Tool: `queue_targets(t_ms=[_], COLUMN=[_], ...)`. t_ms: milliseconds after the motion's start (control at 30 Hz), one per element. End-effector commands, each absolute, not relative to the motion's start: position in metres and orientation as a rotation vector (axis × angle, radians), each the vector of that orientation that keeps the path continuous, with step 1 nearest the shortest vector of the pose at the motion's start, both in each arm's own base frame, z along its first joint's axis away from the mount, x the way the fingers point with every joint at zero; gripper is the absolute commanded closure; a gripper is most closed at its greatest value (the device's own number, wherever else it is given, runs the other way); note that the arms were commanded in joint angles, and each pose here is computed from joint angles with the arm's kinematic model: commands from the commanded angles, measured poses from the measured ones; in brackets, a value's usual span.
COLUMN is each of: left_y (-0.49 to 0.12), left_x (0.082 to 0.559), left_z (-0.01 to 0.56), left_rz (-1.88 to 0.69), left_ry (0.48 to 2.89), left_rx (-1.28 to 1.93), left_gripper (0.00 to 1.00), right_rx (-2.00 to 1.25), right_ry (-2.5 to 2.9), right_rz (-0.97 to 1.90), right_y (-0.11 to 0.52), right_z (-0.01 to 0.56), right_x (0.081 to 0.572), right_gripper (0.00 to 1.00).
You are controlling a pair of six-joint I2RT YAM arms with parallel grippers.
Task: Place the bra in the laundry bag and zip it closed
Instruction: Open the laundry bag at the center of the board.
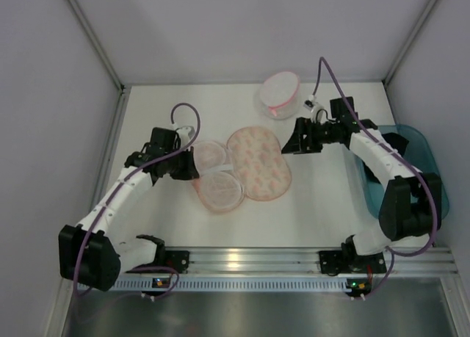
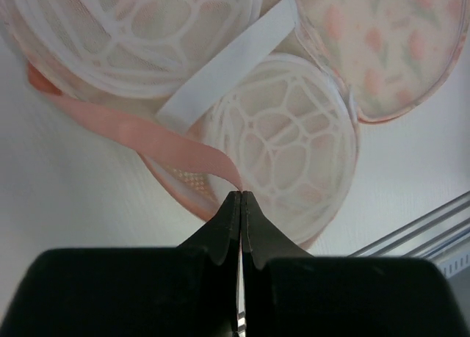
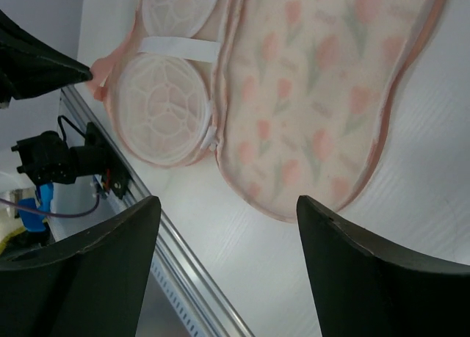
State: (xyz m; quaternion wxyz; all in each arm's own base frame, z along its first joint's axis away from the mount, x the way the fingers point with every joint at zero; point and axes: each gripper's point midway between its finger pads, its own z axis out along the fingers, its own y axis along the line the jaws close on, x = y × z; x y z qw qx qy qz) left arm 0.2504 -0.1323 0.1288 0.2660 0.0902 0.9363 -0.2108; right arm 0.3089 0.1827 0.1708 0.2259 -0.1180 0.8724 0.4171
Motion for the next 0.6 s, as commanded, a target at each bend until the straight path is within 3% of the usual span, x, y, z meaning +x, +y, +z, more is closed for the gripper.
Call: queue_targets(t_ms=[0,133,267,300,333,433,567], left_y=[-0.123,-0.103,-0.077,-0.073,-0.071,-0.064,-0.062], left_x=[0.268,0.276,0.29,0.292,0.293,0.302,0.315], left_z=[0.14,0.131,0.128,0.123,0.123,0.135,0.165], left_rz=[-0.523,-0.464,-0.408,-0.404,-0.396,-0.342,-0.325], left_ry=[2.467,2.5,2.528,2.552,2.56,2.534,2.45], left_rx=[0.144,0.028,-0.058,-0.06,-0.05,-0.013,0.08], left_gripper=[1.0,1.0,1.0,0.92,0.76,0.44,0.33], right_rx=[-0.447,-0.475,-0.478,-0.481,-0.485,-0.513,-0.553], right_ry=[2.347,2.378,2.403,2.396,2.386,2.357,2.336], right_rz=[1.09,1.085,1.078,1.075,1.069,1.014,0.962], right_y=[0.2,0.212,0.214,0.214,0.213,0.206,0.196], right_z=[0.166,0.152,0.145,0.148,0.152,0.166,0.185], right_x=[0.321,0.323,0.325,0.324,0.324,0.323,0.317], right_gripper=[0.25,0.34,0.36,0.36,0.36,0.36,0.36])
